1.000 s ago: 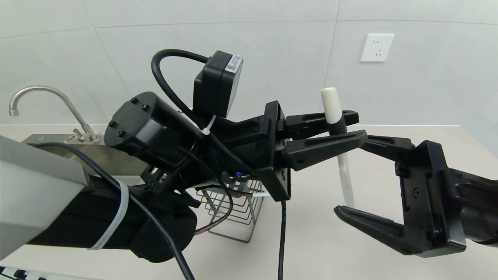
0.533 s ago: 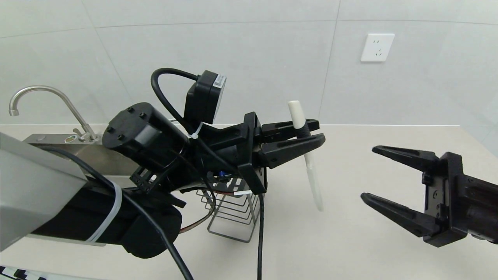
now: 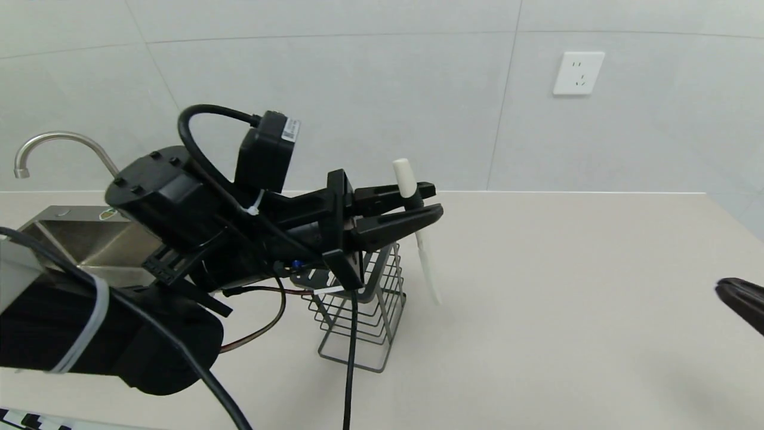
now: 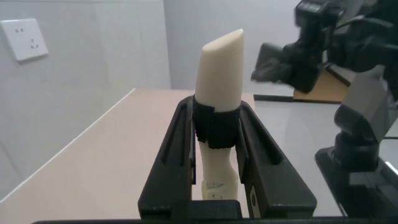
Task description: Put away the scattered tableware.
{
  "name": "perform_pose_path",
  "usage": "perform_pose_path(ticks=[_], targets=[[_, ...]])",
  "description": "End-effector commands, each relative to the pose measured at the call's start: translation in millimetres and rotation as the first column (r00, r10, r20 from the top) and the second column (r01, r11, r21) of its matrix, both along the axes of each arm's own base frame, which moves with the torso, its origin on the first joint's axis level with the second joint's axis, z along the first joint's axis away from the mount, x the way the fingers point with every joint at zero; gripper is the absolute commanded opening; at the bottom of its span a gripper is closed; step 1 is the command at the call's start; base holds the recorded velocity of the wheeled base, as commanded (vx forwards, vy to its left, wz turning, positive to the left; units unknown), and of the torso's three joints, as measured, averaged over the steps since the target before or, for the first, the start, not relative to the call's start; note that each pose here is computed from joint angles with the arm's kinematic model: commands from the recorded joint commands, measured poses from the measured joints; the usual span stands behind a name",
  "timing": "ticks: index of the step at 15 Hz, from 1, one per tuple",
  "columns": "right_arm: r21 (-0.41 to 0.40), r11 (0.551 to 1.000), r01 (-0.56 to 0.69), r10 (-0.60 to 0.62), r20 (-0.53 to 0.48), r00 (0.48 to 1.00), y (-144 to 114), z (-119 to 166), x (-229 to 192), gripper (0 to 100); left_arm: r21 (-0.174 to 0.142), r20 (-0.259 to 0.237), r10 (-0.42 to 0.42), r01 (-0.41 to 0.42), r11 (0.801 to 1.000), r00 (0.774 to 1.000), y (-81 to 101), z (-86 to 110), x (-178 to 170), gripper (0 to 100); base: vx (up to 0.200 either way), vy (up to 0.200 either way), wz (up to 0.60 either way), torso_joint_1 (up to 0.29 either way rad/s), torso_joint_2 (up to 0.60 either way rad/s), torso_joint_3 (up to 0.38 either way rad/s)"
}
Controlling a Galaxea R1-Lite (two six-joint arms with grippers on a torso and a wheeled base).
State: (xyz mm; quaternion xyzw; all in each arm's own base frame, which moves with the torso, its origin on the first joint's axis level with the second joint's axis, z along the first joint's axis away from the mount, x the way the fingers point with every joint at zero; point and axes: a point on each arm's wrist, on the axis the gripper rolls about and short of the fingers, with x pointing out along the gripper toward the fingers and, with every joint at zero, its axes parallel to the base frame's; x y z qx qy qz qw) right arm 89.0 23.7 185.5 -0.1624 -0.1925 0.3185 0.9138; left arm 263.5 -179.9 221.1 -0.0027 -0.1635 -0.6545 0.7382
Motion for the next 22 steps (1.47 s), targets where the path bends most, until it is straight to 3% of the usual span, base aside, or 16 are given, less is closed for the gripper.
perform_pose_path(ticks=[1, 2, 5, 6, 9, 10, 12, 13, 14, 15, 16, 19, 22], targets=[[0.026, 0.995, 0.095, -0.098, 0.196, 0.976, -10.3, -1.3, -55.4, 0, -0.035, 0.061, 0.004, -0.002, 0.999, 0.998, 10.8, 24.1, -16.5, 0, 0.000, 0.000, 0.00, 0.000, 0.00, 0.000], [0.028, 0.994, 0.105, -0.108, 0.207, 0.972, -10.9, -5.9, -68.3, 0, -0.041, 0.073, 0.006, -0.003, 0.999, 0.997, 13.2, 28.1, -19.5, 0, 0.000, 0.000, 0.00, 0.000, 0.00, 0.000], [-0.005, 0.996, 0.091, -0.091, -0.060, 0.994, -11.7, -62.0, -100.4, 0, -0.033, 0.113, 0.034, -0.030, 0.999, 0.993, 18.8, 26.4, -21.1, 0, 0.000, 0.000, 0.00, 0.000, 0.00, 0.000], [-0.010, 0.998, 0.068, -0.068, -0.145, 0.987, -12.8, -86.7, -112.5, 0, -0.027, 0.168, 0.066, -0.062, 0.998, 0.984, 23.5, 25.9, -17.7, 0, 0.000, 0.000, 0.00, 0.000, 0.00, 0.000], [0.015, 0.983, 0.182, -0.171, -0.268, 0.948, -12.5, -103.8, -114.9, 0, -0.037, 0.213, 0.068, -0.061, 0.997, 0.975, 27.4, 37.5, -25.0, 0, 0.000, 0.000, 0.00, 0.000, 0.00, 0.000], [0.056, 0.952, 0.301, -0.271, -0.302, 0.914, -15.0, -104.2, -113.7, 0, -0.037, 0.215, 0.069, -0.063, 0.997, 0.974, 29.8, 41.7, -28.4, 0, 0.000, 0.000, 0.00, 0.000, 0.00, 0.000], [0.113, 0.801, 0.588, -0.508, -0.391, 0.767, -22.1, -108.3, -111.9, 0, -0.051, 0.236, 0.103, -0.094, 0.994, 0.966, 40.3, 49.4, -29.3, 0, 0.000, 0.000, 0.00, 0.000, 0.00, 0.000], [0.122, 0.736, 0.666, -0.567, -0.427, 0.704, -24.3, -110.3, -112.0, 0, -0.057, 0.246, 0.136, -0.126, 0.990, 0.960, 48.6, 52.3, -27.3, 0, 0.000, 0.000, 0.00, 0.000, 0.00, 0.000], [0.133, 0.734, 0.666, -0.562, -0.432, 0.706, -24.3, -110.3, -111.9, 0, -0.058, 0.250, 0.150, -0.140, 0.988, 0.957, 52.6, 53.1, -26.1, 0, 0.000, 0.000, 0.00, 0.000, 0.00, 0.000], [0.148, 0.729, 0.668, -0.556, -0.440, 0.705, -24.2, -110.4, -111.8, 0, -0.061, 0.285, 0.213, -0.203, 0.977, 0.935, 66.4, 55.1, -19.5, 0, 0.000, 0.000, 0.00, 0.000, 0.00, 0.000], [0.149, 0.730, 0.667, -0.554, -0.441, 0.706, -24.2, -110.4, -111.8, 0, -0.052, 0.305, 0.208, -0.202, 0.978, 0.930, 71.1, 56.1, -19.2, 0, 0.000, 0.000, 0.00, 0.000, 0.00, 0.000], [0.164, 0.728, 0.666, -0.544, -0.452, 0.707, -24.1, -110.4, -111.8, 0, 0.029, 0.353, 0.074, -0.090, 0.996, 0.933, 81.1, 56.3, -19.8, 0, 0.000, 0.000, 0.00, 0.000, 0.00, 0.000], [0.168, 0.729, 0.664, -0.542, -0.452, 0.708, -24.1, -109.9, -111.9, 0, 0.072, 0.354, -0.004, -0.023, 0.997, 0.935, 77.3, 52.6, -7.6, 0, 0.000, 0.000, 0.00, 0.000, 0.00, 0.000]])
